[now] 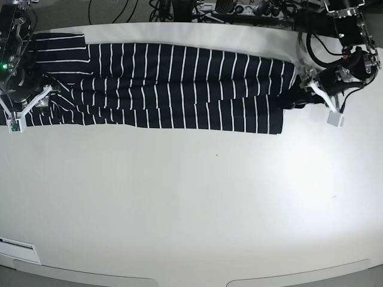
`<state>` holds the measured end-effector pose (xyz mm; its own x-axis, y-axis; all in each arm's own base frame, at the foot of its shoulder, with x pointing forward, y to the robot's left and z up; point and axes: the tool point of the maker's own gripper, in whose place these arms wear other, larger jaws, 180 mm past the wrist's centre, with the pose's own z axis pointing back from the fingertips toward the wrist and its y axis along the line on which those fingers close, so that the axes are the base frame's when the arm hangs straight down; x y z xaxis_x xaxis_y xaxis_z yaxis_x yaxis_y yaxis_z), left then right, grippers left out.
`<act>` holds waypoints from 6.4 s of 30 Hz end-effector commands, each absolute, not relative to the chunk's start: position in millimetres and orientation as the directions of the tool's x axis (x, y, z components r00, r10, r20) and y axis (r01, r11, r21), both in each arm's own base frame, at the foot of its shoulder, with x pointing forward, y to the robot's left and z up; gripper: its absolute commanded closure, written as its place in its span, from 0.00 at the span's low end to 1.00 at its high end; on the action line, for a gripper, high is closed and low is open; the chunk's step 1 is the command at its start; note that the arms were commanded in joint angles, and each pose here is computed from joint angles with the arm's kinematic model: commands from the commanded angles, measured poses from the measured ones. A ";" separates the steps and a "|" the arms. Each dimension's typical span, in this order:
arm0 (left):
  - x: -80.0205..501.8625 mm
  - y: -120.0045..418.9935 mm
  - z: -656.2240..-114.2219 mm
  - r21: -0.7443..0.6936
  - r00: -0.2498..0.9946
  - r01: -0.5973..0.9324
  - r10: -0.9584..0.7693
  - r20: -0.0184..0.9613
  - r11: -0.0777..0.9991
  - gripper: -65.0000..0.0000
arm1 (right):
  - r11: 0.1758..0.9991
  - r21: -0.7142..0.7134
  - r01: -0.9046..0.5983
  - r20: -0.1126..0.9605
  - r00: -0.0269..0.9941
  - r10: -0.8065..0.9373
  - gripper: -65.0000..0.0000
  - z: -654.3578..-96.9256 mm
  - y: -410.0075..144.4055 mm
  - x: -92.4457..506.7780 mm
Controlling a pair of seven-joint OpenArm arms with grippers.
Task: Fold the T-shirt properly
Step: 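Grasp the strip's ends with both grippers to fold lengthwise, then lift the strip end with the left gripper and fold it toward the middle, then release the folded end and regrasp the other strip end with the right gripper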
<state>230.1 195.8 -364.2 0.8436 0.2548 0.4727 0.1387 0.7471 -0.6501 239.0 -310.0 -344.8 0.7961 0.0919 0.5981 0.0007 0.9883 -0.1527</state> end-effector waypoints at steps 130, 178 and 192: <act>245.2 -2.0 -259.8 -0.768 0.693 0.587 0.331 0.641 0.258 0.68 | 0.936 0.209 -0.282 0.584 0.804 0.112 0.95 -385.4 -222.0 210.8; 265.7 154.3 -363.5 -0.371 0.734 0.284 0.049 0.677 0.884 1.00 | 0.826 0.558 -0.083 0.513 0.817 -0.264 0.44 -366.1 -268.6 236.8; 266.5 149.6 -359.2 -0.402 0.728 0.290 0.072 0.681 0.868 1.00 | 0.741 0.622 -0.254 0.459 0.885 -0.082 0.44 -386.5 -197.6 224.8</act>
